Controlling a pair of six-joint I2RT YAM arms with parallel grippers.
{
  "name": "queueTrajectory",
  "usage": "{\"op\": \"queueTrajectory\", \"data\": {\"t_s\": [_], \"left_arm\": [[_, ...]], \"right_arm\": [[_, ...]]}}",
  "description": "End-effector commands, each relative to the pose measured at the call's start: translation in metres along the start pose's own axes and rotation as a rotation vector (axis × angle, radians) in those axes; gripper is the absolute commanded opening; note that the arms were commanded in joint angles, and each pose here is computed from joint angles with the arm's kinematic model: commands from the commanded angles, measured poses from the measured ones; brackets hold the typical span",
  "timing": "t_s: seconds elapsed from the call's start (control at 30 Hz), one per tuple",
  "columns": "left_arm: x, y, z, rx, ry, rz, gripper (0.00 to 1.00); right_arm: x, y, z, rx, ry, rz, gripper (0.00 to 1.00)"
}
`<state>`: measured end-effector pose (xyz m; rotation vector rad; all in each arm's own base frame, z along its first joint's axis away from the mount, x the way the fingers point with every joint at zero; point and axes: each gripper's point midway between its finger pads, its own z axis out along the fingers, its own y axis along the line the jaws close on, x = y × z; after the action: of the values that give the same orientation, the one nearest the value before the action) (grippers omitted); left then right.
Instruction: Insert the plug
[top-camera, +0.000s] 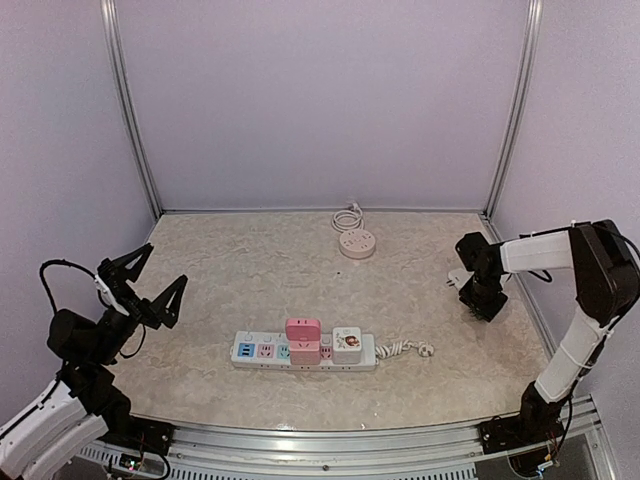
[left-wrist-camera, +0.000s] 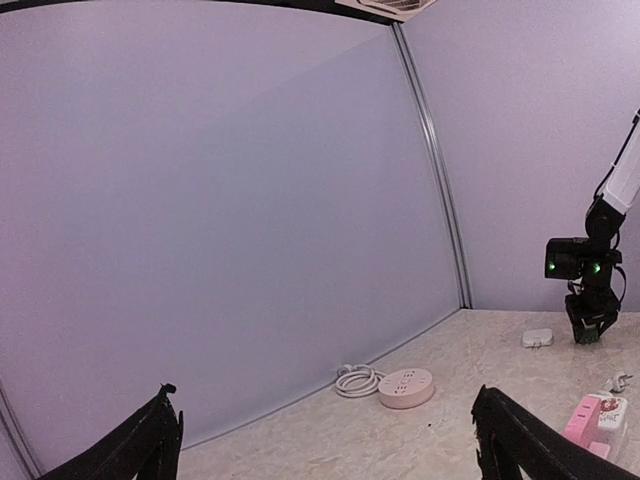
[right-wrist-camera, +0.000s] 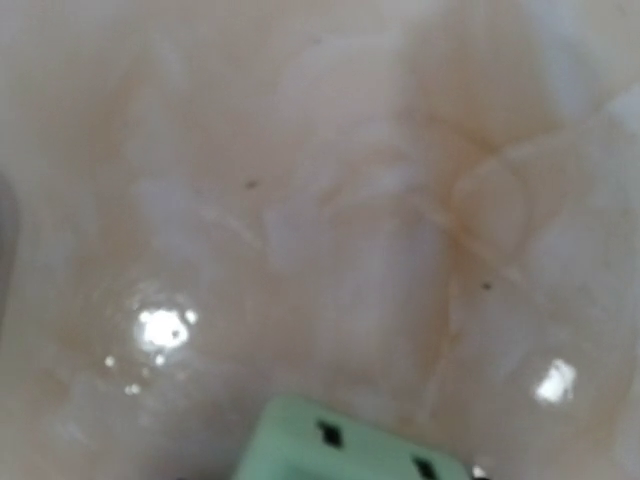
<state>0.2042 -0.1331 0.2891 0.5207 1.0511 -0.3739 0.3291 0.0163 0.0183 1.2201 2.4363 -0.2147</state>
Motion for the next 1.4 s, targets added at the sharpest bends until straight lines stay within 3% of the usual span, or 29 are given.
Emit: {"op": "queueTrajectory", "data": {"t_s": [0.0,0.13,0.27,0.43,0.6,0.77,0.83,0.97,1.23,1.37], "left_arm": [[0.038,-0.013,-0.009,0.045,0.086,0.003,0.99],[0.023,-0.011,-0.004,0.043,0.056,0.008,0.99],[0.016,-0.012,-0.002,0.054,0.040,0.000,0.98],[0.011,-0.012,0.003,0.064,0.044,-0.071,0.91],[-0.011,-0.027,0.013,0.142,0.000,-0.043,0.90],[-0.054,-0.040,0.030,0.188,-0.094,0.069,0.85],[-0.070,-0.046,0.036,0.191,-0.136,0.135,0.84],[-0.093,-0.053,0.046,0.193,-0.199,0.163,0.83],[-0.103,-0.063,0.048,0.223,-0.223,0.159,0.70],[-0.096,-0.068,0.048,0.246,-0.206,0.241,0.70]], "right_arm": [[0.001,-0.012,0.002,0.014,-0.006,0.001,0.39],[-0.003,-0.004,-0.009,-0.049,-0.013,-0.057,0.01],[-0.015,0.049,-0.077,-0.263,-0.164,-0.219,0.00],[0.003,0.137,-0.252,-0.732,-0.465,-0.410,0.00],[0.089,0.191,-0.417,-1.300,-0.593,-0.555,0.00],[0.206,0.210,-0.534,-1.689,-0.679,-0.769,0.00],[0.249,0.213,-0.558,-1.791,-0.688,-0.813,0.00],[0.292,0.207,-0.591,-1.971,-0.670,-0.787,0.00],[0.311,0.204,-0.596,-2.074,-0.676,-0.704,0.00],[0.315,0.196,-0.603,-2.070,-0.732,-0.830,0.00]]}}
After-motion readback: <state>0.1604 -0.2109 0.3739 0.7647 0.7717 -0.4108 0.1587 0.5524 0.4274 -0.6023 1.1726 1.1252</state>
